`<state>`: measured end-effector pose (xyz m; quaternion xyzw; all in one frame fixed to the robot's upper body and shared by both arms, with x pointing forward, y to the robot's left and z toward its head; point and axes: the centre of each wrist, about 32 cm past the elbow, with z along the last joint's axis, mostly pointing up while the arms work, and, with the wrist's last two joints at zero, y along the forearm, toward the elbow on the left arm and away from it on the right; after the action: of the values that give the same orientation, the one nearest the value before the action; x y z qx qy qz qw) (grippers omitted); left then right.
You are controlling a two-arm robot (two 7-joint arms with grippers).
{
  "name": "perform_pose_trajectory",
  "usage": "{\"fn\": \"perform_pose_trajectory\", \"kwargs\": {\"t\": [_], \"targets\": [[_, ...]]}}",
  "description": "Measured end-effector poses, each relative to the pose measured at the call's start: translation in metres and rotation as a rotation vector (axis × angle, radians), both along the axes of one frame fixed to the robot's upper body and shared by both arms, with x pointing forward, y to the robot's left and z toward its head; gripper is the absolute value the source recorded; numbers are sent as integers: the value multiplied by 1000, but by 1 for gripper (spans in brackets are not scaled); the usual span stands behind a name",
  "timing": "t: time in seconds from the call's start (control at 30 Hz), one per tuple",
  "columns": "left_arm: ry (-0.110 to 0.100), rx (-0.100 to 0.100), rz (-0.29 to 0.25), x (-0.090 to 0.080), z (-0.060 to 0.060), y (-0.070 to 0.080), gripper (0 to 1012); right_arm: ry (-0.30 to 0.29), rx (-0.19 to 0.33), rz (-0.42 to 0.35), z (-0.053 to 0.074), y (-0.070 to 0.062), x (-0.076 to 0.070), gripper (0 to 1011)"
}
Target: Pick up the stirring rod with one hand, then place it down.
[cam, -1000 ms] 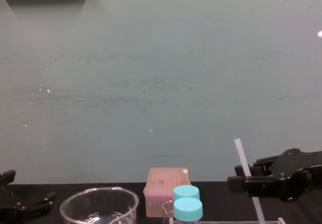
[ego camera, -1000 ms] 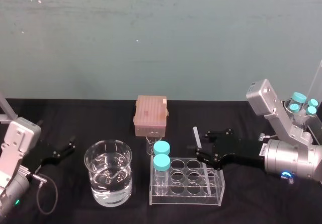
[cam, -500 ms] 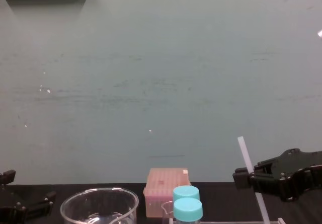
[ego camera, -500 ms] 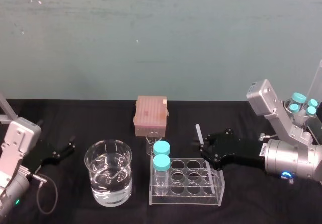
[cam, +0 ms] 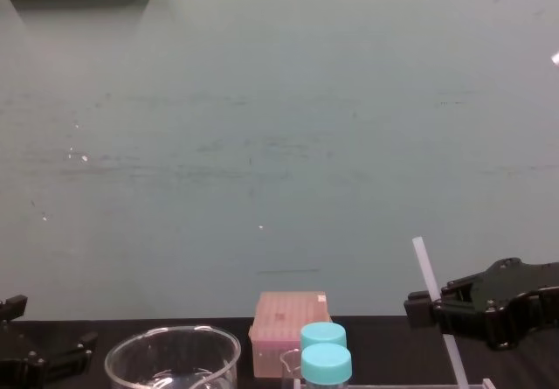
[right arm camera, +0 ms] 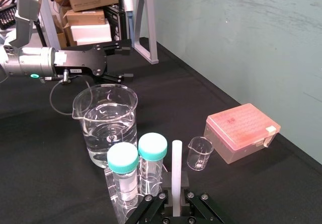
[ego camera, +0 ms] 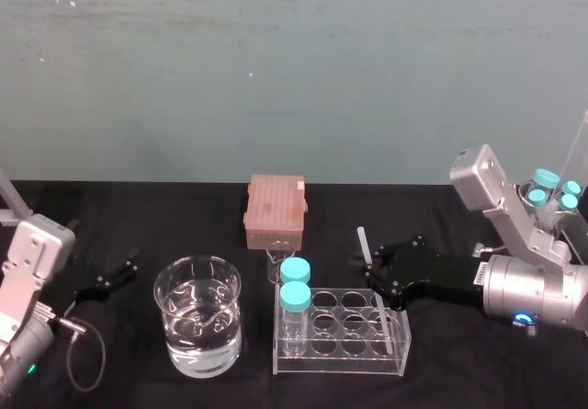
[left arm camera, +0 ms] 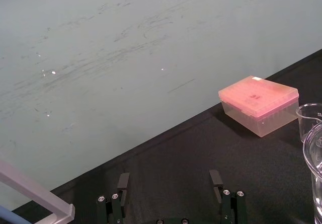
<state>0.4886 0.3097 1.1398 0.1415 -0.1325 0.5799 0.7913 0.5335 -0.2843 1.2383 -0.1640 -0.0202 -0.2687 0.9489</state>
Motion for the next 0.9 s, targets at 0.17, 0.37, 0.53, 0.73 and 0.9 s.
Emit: {"fn": "perform_pose_trajectory", "kwargs": {"t": [0.17,0.37,0.53,0.73,0.9], "targets": [[0,0,0,0,0,0,1005,-10,17,-14,-2,-3,-2,72],[0,0,0,0,0,0,1005,-37,84,-53,2,-9,-5,72],[0,0,0,0,0,0,1005,-61,129,-70,12,-13,-7,72],[0,0,0,0,0,0,1005,-109,175,-77,31,-17,-9,72],[0,0,0,0,0,0,1005,-152,205,-85,46,-19,-8,72]]}}
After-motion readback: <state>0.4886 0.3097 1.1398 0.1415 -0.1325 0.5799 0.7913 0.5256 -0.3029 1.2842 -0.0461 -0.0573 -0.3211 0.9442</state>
